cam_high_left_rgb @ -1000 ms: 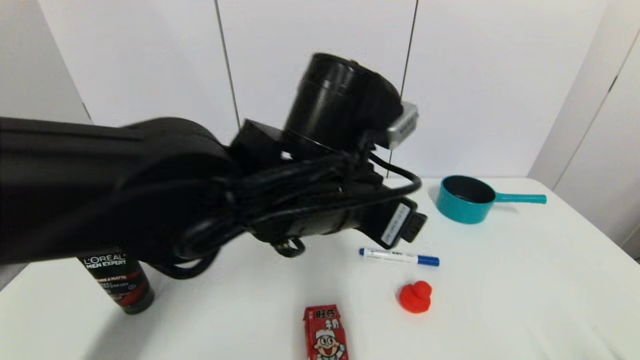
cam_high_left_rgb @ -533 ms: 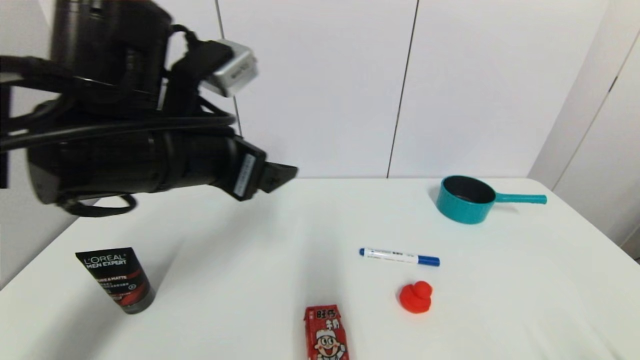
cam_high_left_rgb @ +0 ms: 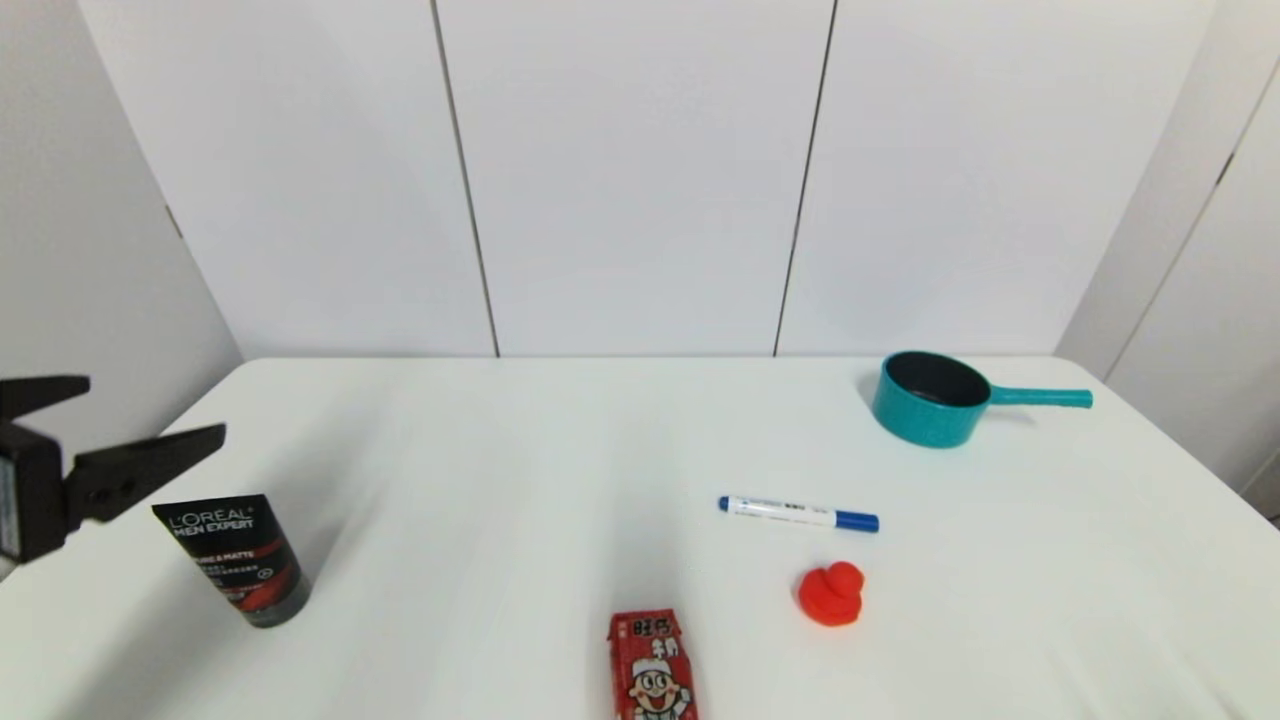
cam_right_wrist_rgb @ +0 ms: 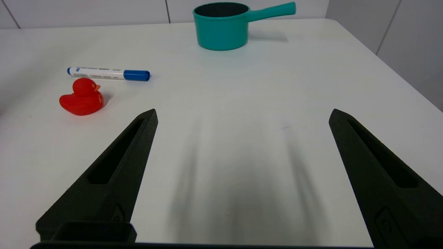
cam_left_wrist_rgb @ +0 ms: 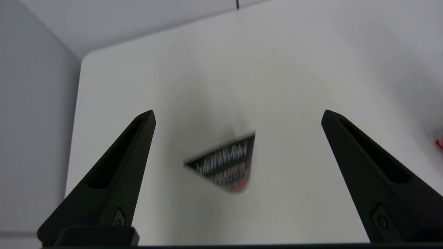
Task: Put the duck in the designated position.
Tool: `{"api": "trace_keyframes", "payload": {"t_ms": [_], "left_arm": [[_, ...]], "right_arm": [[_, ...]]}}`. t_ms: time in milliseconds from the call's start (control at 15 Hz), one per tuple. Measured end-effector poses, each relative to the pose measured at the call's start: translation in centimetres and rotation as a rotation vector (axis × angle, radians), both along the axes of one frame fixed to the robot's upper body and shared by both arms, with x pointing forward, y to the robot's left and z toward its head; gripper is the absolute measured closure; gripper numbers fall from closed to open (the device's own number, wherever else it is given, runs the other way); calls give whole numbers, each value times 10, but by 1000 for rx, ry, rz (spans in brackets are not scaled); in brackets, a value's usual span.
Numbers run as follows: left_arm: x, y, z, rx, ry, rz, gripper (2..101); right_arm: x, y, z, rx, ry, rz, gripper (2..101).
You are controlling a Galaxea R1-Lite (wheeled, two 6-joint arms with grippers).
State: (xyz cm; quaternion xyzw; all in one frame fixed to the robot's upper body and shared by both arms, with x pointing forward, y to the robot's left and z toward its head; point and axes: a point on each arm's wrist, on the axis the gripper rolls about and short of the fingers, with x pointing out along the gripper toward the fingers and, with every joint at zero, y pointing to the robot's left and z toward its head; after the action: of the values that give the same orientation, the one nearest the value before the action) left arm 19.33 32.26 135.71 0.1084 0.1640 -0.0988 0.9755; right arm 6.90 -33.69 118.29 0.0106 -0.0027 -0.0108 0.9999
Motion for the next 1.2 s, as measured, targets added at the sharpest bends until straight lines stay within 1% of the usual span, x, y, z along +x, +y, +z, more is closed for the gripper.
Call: {"api": "trace_keyframes", "payload": {"t_ms": [267,467,600,800,1000,1133,1200], "left_arm": [[-59,8,-62,-12,9,36,61],[-92,9,-102,-22,-34,63,61],[-106,10,-125,-18,-75,111,60],[-115,11,-148,-21,-166,150,60],[-118,10,-165,-37,-278,134,60],[-121,10,-172,-54,-302,130,59],[-122,10,-174,-79,-309,134,58]], "right_arm": [[0,0,0,0,0,0,43],[0,0,0,0,0,0,43],[0,0,0,0,0,0,43],[0,0,0,0,0,0,43],[0,0,0,0,0,0,43],[0,0,0,0,0,0,43],[0,0,0,0,0,0,43]]}}
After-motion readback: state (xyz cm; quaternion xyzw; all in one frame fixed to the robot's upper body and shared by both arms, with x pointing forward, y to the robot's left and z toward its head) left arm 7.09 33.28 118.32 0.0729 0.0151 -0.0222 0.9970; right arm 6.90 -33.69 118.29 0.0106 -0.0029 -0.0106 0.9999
